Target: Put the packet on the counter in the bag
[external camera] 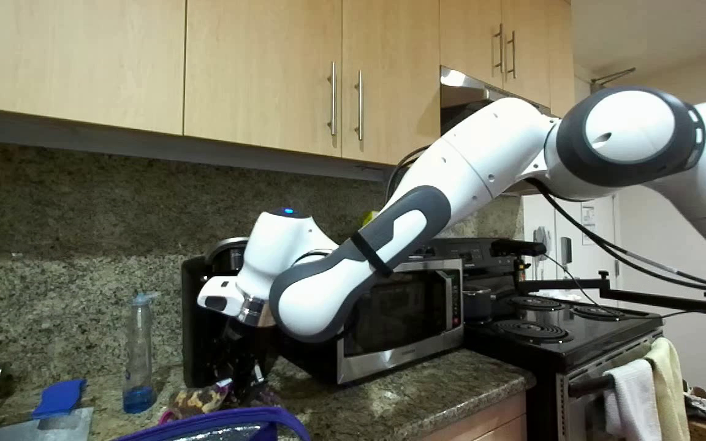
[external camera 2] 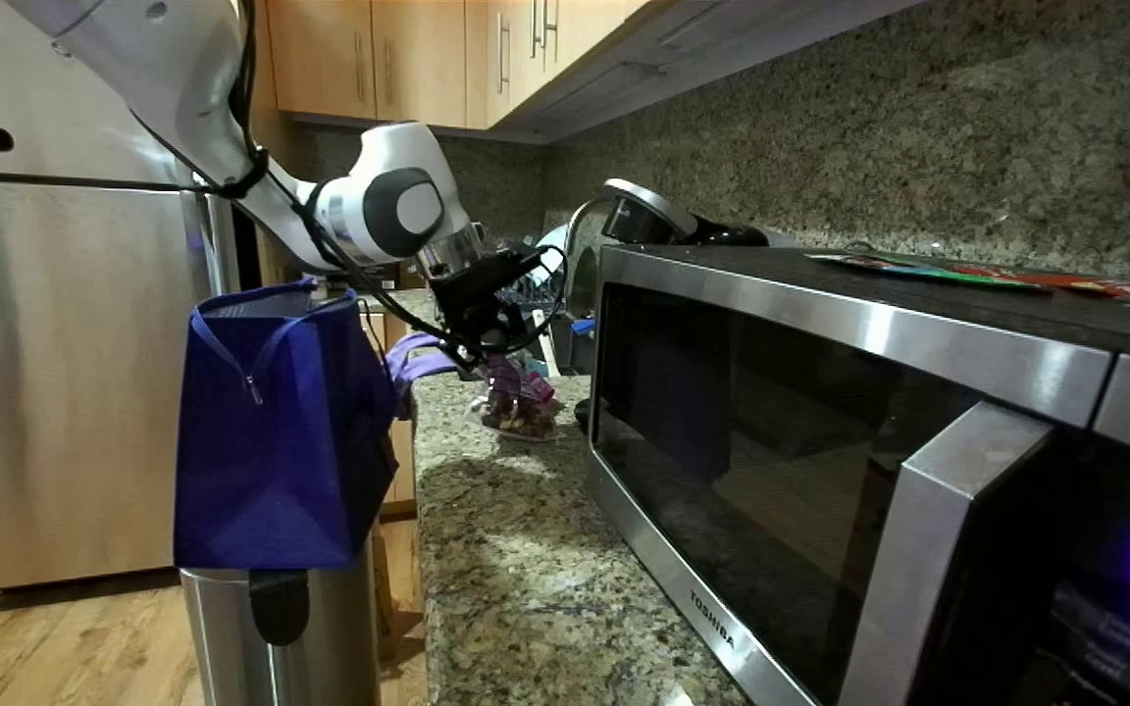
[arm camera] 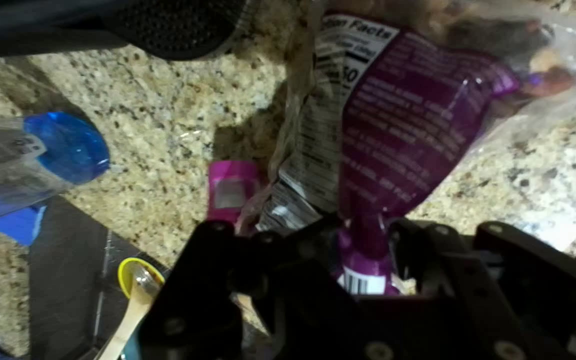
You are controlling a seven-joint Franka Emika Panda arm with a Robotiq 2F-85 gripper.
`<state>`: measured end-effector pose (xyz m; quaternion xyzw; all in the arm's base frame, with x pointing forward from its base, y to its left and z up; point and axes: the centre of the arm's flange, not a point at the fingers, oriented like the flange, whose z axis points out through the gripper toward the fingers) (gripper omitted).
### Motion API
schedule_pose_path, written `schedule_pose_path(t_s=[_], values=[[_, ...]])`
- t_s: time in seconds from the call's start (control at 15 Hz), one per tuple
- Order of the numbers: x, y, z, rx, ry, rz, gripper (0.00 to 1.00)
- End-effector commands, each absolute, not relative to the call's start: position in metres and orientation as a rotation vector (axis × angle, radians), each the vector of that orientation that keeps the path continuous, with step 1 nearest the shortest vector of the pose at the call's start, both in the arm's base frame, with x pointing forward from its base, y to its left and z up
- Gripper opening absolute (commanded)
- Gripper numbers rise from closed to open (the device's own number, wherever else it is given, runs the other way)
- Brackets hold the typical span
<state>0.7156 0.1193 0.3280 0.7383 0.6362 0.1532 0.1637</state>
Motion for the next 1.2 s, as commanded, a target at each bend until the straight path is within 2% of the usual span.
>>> schedule_pose_path(t_s=[0.0, 0.4, 0.67, 1.13], values=[[0.69, 0.119, 0.348, 2.119, 1.629, 0.501, 0.1], [0.727, 0.116, 0.317, 2.248, 1.63, 0.18, 0.1], [0.731, 0.17, 0.361, 2.17, 1.664, 0.219, 0.09], [0.696, 0.25, 0.463, 1.975, 1.602, 0.444, 0.09]])
